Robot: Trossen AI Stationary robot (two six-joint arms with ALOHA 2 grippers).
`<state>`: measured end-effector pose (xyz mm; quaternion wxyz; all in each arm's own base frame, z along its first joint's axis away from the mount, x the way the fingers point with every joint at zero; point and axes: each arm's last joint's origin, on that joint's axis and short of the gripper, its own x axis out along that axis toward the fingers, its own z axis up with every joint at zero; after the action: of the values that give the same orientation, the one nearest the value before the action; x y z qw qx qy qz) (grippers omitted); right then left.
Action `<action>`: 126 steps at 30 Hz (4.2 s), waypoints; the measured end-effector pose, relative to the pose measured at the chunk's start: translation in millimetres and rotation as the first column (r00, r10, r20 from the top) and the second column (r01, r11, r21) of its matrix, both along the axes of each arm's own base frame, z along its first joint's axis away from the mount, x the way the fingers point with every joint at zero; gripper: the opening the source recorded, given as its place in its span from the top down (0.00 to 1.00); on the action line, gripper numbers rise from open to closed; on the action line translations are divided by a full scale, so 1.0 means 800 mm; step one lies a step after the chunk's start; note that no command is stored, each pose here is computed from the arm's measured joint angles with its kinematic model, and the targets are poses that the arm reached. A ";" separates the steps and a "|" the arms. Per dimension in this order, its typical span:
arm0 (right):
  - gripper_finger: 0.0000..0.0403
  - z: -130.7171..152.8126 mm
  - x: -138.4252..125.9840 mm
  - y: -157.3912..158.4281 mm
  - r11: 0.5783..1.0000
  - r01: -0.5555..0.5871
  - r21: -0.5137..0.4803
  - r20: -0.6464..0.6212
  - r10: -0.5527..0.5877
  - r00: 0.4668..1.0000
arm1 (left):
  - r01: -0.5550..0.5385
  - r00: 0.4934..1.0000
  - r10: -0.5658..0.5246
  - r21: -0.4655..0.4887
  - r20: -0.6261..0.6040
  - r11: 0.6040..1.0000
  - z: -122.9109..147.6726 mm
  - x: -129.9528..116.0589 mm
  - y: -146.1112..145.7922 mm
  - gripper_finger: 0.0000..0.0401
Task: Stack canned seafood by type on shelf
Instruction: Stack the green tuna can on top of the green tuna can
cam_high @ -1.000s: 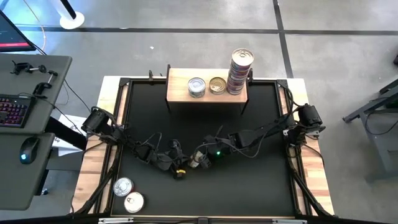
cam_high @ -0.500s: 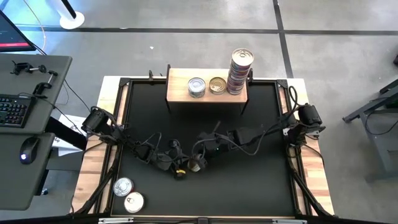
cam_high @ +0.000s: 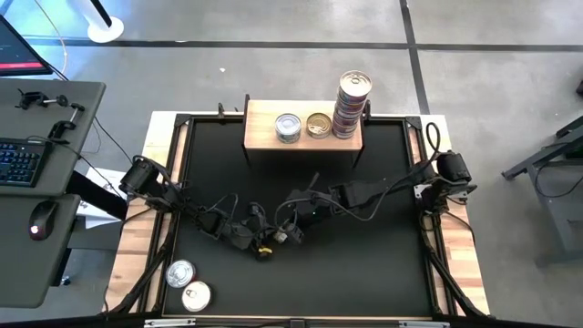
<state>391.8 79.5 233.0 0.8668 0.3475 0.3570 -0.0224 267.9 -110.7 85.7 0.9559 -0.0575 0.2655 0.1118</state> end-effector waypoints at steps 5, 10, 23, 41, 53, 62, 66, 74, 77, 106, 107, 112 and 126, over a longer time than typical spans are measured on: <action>1.00 -0.002 -0.001 -0.003 1.000 -0.007 -0.018 -0.018 0.006 1.000 | -0.002 0.998 0.003 0.026 -0.058 1.000 -0.006 -0.004 0.002 1.00; 1.00 0.014 0.007 -0.011 0.973 -0.143 -0.180 0.065 0.157 0.985 | -0.027 0.997 0.027 0.003 -0.066 1.000 -0.007 -0.005 0.002 1.00; 0.52 0.040 0.037 -0.020 0.508 -0.685 -0.523 -0.349 0.605 0.715 | -0.046 0.997 0.044 -0.035 -0.058 0.998 -0.008 -0.008 -0.004 1.00; 0.31 -0.019 0.078 -0.002 0.124 -0.805 -0.579 -0.520 0.705 0.483 | -0.046 0.997 0.044 -0.044 -0.062 0.998 -0.009 -0.007 -0.001 1.00; 0.54 -0.044 0.084 0.000 0.127 -0.832 -0.540 -0.542 0.704 0.459 | -0.044 0.997 0.041 -0.049 -0.064 0.998 -0.005 -0.007 0.000 1.00; 0.71 -0.022 0.070 0.015 0.340 -0.794 -0.504 -0.502 0.633 0.589 | -0.080 0.989 0.085 0.042 -0.124 0.996 0.051 -0.041 0.016 1.00; 0.71 0.019 0.049 0.020 0.329 -0.759 -0.561 -0.526 0.566 0.635 | -0.164 0.984 0.167 0.059 -0.061 0.985 0.082 -0.073 0.025 1.00; 0.71 0.131 -0.001 0.008 0.436 -0.528 -0.729 -0.340 0.440 0.831 | -0.281 0.939 0.292 -0.080 0.181 0.956 0.113 -0.105 0.027 1.00; 0.71 0.161 -0.013 0.006 0.435 -0.412 -0.801 -0.244 0.391 0.887 | -0.276 0.927 0.288 -0.084 0.239 0.957 0.119 -0.106 0.021 1.00; 0.71 0.173 -0.017 -0.118 0.054 -0.306 -0.951 -0.304 -0.363 0.881 | -0.020 0.931 0.031 -0.036 0.363 0.999 0.145 -0.119 -0.023 1.00; 0.71 0.167 -0.019 -0.123 0.070 -0.330 -0.941 -0.332 -0.375 0.866 | -0.020 0.933 0.031 -0.033 0.360 0.999 0.144 -0.119 -0.023 1.00; 0.71 0.139 -0.021 -0.143 0.078 -0.445 -0.892 -0.436 -0.403 0.805 | -0.052 0.930 0.057 -0.024 0.364 0.998 0.144 -0.119 -0.021 1.00; 0.71 0.087 -0.020 -0.180 0.046 -0.596 -0.802 -0.558 -0.415 0.718 | -0.168 0.915 0.148 0.021 0.375 0.985 0.143 -0.119 -0.015 1.00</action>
<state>375.8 -64.3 302.8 0.6485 -0.4130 0.5512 -0.3241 172.5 -122.5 200.0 0.9778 -0.0734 0.0709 0.1828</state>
